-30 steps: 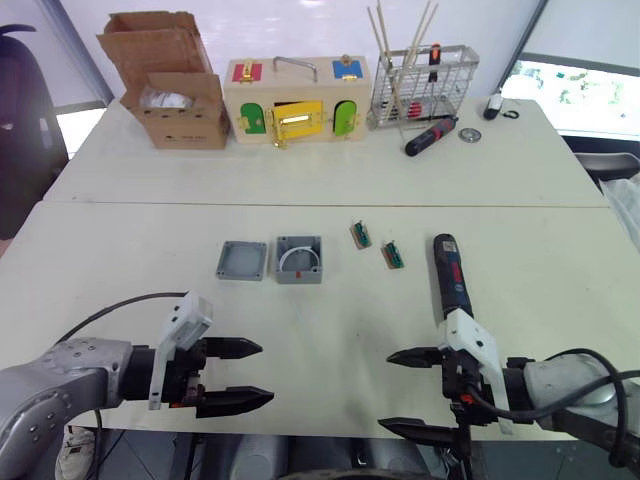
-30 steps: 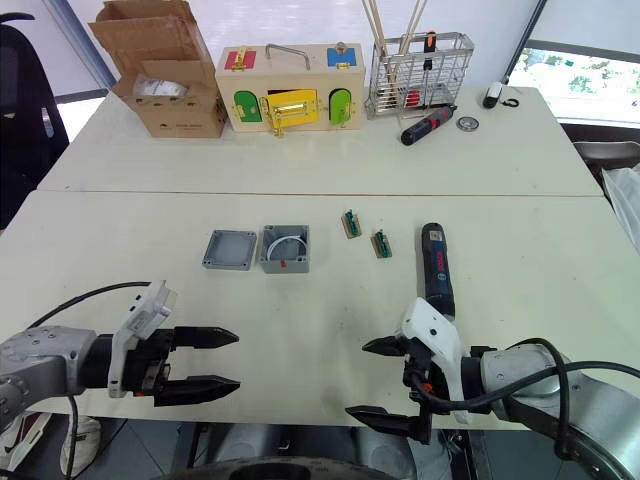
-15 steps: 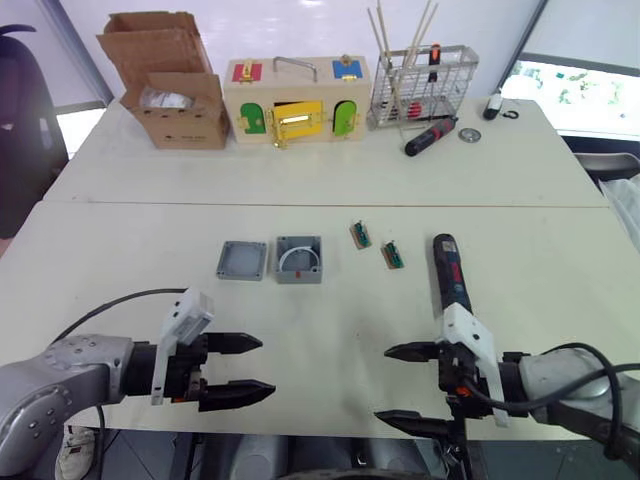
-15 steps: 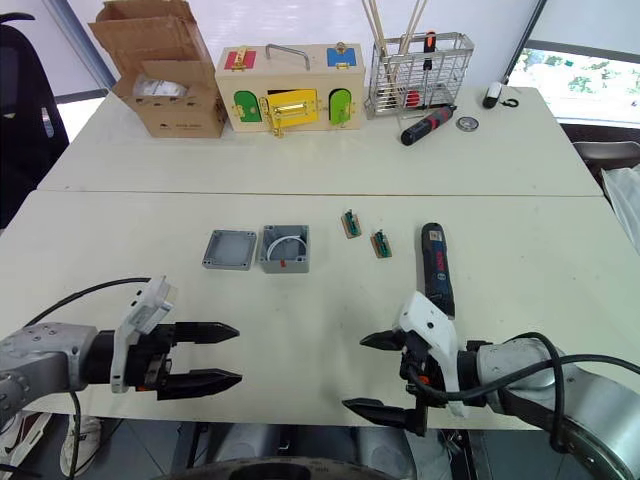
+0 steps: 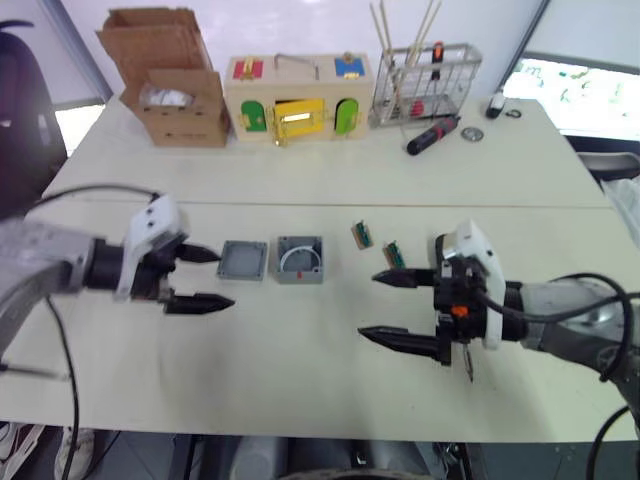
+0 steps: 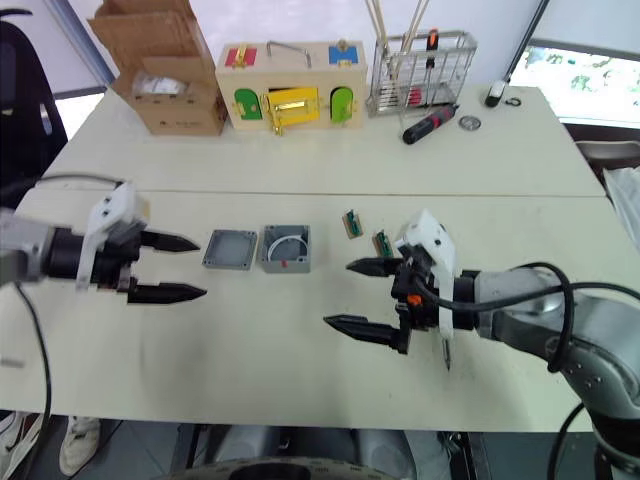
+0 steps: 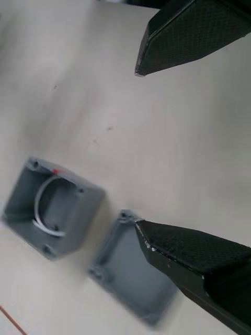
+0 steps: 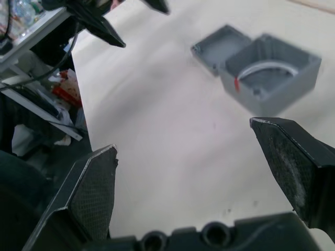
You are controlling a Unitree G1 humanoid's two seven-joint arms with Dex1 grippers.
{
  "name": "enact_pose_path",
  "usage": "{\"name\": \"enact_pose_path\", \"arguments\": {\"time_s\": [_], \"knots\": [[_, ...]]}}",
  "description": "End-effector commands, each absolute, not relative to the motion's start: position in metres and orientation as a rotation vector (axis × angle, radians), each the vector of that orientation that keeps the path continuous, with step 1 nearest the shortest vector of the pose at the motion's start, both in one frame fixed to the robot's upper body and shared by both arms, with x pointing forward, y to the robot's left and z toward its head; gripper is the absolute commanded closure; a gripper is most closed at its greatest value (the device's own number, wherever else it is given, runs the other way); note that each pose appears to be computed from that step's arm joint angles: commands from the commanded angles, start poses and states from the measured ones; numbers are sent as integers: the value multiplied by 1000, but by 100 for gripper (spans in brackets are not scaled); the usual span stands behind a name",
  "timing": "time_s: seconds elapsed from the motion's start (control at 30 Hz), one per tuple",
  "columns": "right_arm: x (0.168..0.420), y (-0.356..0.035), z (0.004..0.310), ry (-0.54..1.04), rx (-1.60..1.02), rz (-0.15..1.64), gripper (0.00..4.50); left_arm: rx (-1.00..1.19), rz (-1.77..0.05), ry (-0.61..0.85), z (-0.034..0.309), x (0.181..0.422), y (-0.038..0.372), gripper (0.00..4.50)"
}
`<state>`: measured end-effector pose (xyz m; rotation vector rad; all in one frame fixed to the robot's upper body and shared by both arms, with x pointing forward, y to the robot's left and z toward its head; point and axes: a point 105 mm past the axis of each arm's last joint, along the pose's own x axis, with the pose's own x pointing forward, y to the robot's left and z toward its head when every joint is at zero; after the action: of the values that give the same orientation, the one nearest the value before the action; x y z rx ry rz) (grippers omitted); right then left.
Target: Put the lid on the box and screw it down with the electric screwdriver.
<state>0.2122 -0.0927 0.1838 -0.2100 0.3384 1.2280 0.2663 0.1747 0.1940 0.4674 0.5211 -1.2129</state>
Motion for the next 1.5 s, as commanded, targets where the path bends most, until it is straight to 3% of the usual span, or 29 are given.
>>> {"name": "enact_pose_path", "arguments": {"time_s": [0.03,0.3,0.8,0.87,0.93,1.13,1.37,1.5], "knots": [[208,-80,176,355,-286,1252,1,582,-1300,538,188,281,164,0],[224,-75,162,322,-384,1130,1,739,-1430,473,169,327,117,0],[221,-89,166,297,-272,1005,1,810,-1545,483,140,332,98,0],[222,-89,168,291,-271,993,0,825,-1540,482,135,335,97,55],[223,-89,169,283,-268,984,0,829,-1534,484,130,338,95,137],[226,-90,172,269,-269,957,0,832,-1522,495,121,345,95,447],[221,-94,171,288,-267,964,0,832,-1562,434,134,342,87,447],[212,-99,172,312,-259,996,0,902,-1713,366,148,321,78,447]]}}
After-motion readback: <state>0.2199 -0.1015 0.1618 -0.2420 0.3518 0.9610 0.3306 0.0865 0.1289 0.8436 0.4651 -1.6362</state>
